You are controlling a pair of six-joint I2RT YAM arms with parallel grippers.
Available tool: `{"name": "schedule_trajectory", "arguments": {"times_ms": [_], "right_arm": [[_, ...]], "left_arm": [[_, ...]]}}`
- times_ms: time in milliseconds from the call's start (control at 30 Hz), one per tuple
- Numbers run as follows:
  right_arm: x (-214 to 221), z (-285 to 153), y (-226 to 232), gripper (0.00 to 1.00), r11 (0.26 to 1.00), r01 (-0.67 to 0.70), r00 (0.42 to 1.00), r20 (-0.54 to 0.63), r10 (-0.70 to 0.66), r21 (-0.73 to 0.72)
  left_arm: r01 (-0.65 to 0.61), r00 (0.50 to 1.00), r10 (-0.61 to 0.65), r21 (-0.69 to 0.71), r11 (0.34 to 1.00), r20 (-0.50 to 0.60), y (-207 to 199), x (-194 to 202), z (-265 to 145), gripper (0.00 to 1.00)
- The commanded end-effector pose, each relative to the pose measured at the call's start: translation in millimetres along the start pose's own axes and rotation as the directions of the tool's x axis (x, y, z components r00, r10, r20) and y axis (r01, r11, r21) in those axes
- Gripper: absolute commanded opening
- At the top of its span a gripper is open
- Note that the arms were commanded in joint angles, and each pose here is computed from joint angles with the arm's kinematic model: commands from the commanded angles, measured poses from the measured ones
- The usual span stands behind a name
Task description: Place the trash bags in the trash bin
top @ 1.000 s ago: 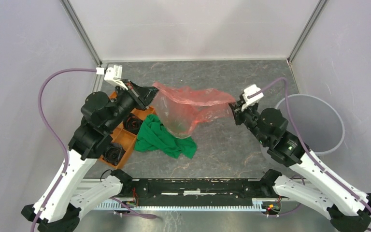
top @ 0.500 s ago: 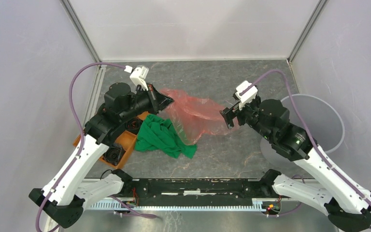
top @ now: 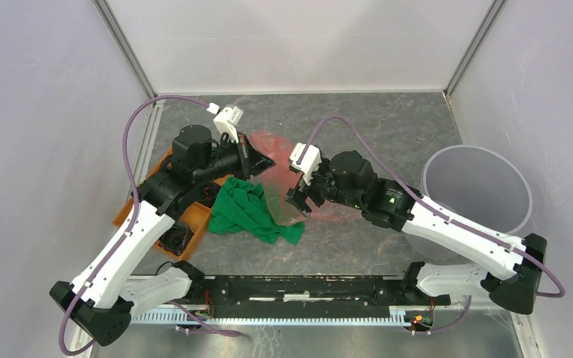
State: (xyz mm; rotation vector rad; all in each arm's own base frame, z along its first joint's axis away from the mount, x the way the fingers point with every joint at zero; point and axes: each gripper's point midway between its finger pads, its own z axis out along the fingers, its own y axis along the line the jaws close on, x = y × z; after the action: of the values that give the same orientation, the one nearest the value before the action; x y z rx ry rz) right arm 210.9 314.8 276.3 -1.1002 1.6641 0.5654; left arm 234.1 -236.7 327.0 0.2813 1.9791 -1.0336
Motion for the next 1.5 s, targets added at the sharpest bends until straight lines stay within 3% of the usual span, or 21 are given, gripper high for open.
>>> {"name": "schedule_trajectory", "arguments": {"times_ms": [0,100,333,400,433,467,600,667,733,833,933,1133,1267,1467], "right_arm": [[-24.3,6.5,-27.0,0.86,0.985,-0.007,0.997,0.072,-0.005,0.172],[-15.6,16.0,-36.7,0.74,0.972,-0.015,0.998,0.062,0.001,0.235],[-20.9,31.8,-27.7,0.32,0.975,-0.102,0.985,0.155,0.072,0.197],[-23.5,31.9,-26.8,0.14,0.969,-0.158,0.975,0.184,0.122,0.192],[-23.7,30.6,-28.7,0.03,0.958,-0.202,0.967,0.194,0.163,0.203],[-25.4,28.0,-33.3,0.01,0.943,-0.244,0.957,0.211,0.197,0.227],[-34.2,11.3,-46.4,0.0,0.867,-0.413,0.898,0.286,0.335,0.281],[-40.9,1.5,-52.4,0.0,0.834,-0.466,0.869,0.329,0.369,0.296],[-46.8,-6.7,-59.6,0.0,0.797,-0.516,0.84,0.369,0.398,0.314],[-56.6,-11.2,-63.6,0.0,0.776,-0.548,0.816,0.405,0.413,0.312],[-66.0,-12.0,-66.3,0.0,0.77,-0.558,0.806,0.423,0.414,0.308],[-87.8,-15.6,-71.7,0.0,0.762,-0.576,0.783,0.468,0.409,0.298],[-97.2,-21.7,-75.1,0.0,0.756,-0.584,0.772,0.491,0.404,0.296],[-103.9,-28.1,-75.8,0.01,0.756,-0.589,0.762,0.507,0.402,0.286]], "left_arm": [[-0.077,0.997,0.078,0.039,0.996,-0.016,-6.6,-0.6,-4.5,0.02],[-0.106,0.994,0.107,0.03,0.994,-0.013,-6.0,-1.0,-9.8,0.02],[-0.13,0.991,0.13,0.029,0.991,-0.001,-7.2,-1.3,-17.3,0.02],[-0.133,0.991,0.133,0.021,0.991,0.002,-6.3,-2.2,-17.8,0.03],[-0.133,0.991,0.133,0.006,0.991,0.007,-4.3,-3.6,-19.0,0.08],[-0.132,0.991,0.133,-0.019,0.991,0.017,-1.2,-5.4,-21.6,0.18],[-0.115,0.988,0.123,-0.095,0.989,0.088,7.8,-11.4,-37.7,0.67],[-0.105,0.987,0.116,-0.105,0.989,0.108,11.7,-5.8,-43.3,0.85],[-0.093,0.989,0.104,-0.104,0.99,0.108,14.5,2.8,-47.3,0.93],[-0.051,0.996,0.054,-0.046,0.998,0.068,12.3,25.7,-45.7,0.99],[-0.002,1.0,0.002,0.077,0.997,-0.003,0.7,53.3,-41.0,1.0],[0.064,0.998,-0.062,0.111,0.992,-0.021,4.9,90.1,-37.8,1.0],[0.023,1.0,-0.022,0.039,0.999,-0.008,23.3,101.9,-35.1,1.0],[-0.055,0.998,0.056,0.104,0.993,-0.011,15.5,109.2,-22.8,1.0]]}}
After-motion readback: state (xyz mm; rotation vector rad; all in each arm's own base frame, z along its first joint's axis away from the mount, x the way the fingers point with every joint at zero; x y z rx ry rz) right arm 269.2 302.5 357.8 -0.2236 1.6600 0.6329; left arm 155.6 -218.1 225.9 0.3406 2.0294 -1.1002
